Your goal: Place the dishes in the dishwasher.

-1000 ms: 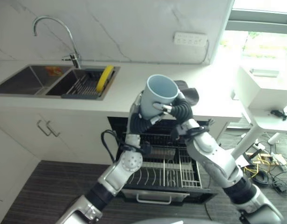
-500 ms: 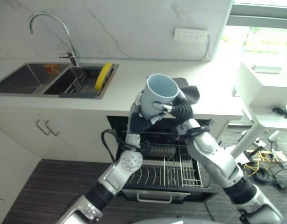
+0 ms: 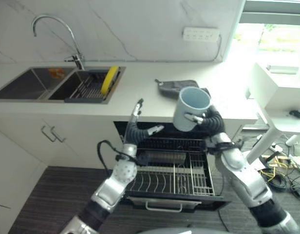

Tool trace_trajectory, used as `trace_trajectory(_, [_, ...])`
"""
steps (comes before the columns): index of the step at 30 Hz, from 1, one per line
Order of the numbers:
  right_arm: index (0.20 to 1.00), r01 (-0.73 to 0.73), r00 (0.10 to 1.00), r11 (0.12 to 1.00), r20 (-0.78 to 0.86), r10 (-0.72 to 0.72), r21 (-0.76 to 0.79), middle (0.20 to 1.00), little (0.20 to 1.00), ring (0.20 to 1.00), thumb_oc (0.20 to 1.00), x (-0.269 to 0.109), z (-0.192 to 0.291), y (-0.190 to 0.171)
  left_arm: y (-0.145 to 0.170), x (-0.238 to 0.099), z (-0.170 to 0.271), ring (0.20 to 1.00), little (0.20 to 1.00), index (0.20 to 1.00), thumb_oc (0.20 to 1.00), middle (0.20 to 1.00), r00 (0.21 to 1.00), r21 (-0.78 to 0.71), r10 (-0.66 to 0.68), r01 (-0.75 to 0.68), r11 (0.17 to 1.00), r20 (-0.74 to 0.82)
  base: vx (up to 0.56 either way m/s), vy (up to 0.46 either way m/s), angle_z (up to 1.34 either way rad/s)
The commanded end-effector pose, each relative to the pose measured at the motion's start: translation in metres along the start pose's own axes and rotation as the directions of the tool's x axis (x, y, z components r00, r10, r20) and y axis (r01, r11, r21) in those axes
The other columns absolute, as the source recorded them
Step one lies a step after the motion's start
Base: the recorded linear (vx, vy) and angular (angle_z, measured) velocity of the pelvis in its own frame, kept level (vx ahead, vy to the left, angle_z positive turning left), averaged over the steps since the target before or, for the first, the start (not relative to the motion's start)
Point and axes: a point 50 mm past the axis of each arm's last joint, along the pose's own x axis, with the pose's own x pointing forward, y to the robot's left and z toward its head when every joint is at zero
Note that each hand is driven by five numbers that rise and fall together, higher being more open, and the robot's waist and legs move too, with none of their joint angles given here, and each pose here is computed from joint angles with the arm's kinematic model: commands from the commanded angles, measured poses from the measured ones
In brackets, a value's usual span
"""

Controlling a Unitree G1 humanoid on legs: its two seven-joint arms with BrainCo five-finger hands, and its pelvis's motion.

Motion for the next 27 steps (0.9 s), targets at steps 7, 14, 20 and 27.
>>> trace_trajectory(7, [0.200, 0.107, 0.976, 0.994, 0.190, -0.103, -0.009, 0.200, 0.200, 0.200, 0.200, 0.001, 0.026, -0.026, 0.052, 0.001, 0.006, 1.000, 1.000, 1.000, 1.000, 1.000, 0.998, -0.042, 0.059, -0.059, 0.997, 0.007, 0.06, 0.010, 0.01])
trace_trajectory(14, [0.200, 0.127, 0.980, 0.989, 0.163, -0.113, -0.081, 0.200, 0.200, 0.200, 0.200, -0.008, 0.026, -0.056, 0.065, -0.005, 0.004, 1.000, 1.000, 1.000, 1.000, 1.000, 0.997, -0.125, -0.058, 0.052, 0.991, -0.051, 0.06, 0.017, -0.02])
trace_trajectory(20, [0.200, 0.090, 0.960, 0.986, 0.277, -0.049, -0.138, 0.200, 0.200, 0.200, 0.200, 0.009, 0.051, -0.059, 0.044, 0.026, 0.026, 1.000, 1.000, 1.000, 1.000, 1.000, 0.969, -0.082, -0.244, 0.246, 0.966, 0.031, -0.25, 0.064, -0.03])
trace_trajectory(27, [0.200, 0.080, 0.960, 0.975, 0.278, -0.019, -0.208, 0.200, 0.200, 0.200, 0.200, 0.013, 0.056, -0.063, 0.042, 0.025, 0.024, 1.000, 1.000, 1.000, 1.000, 1.000, 0.944, -0.053, -0.328, 0.326, 0.944, -0.039, -0.06, 0.071, -0.02])
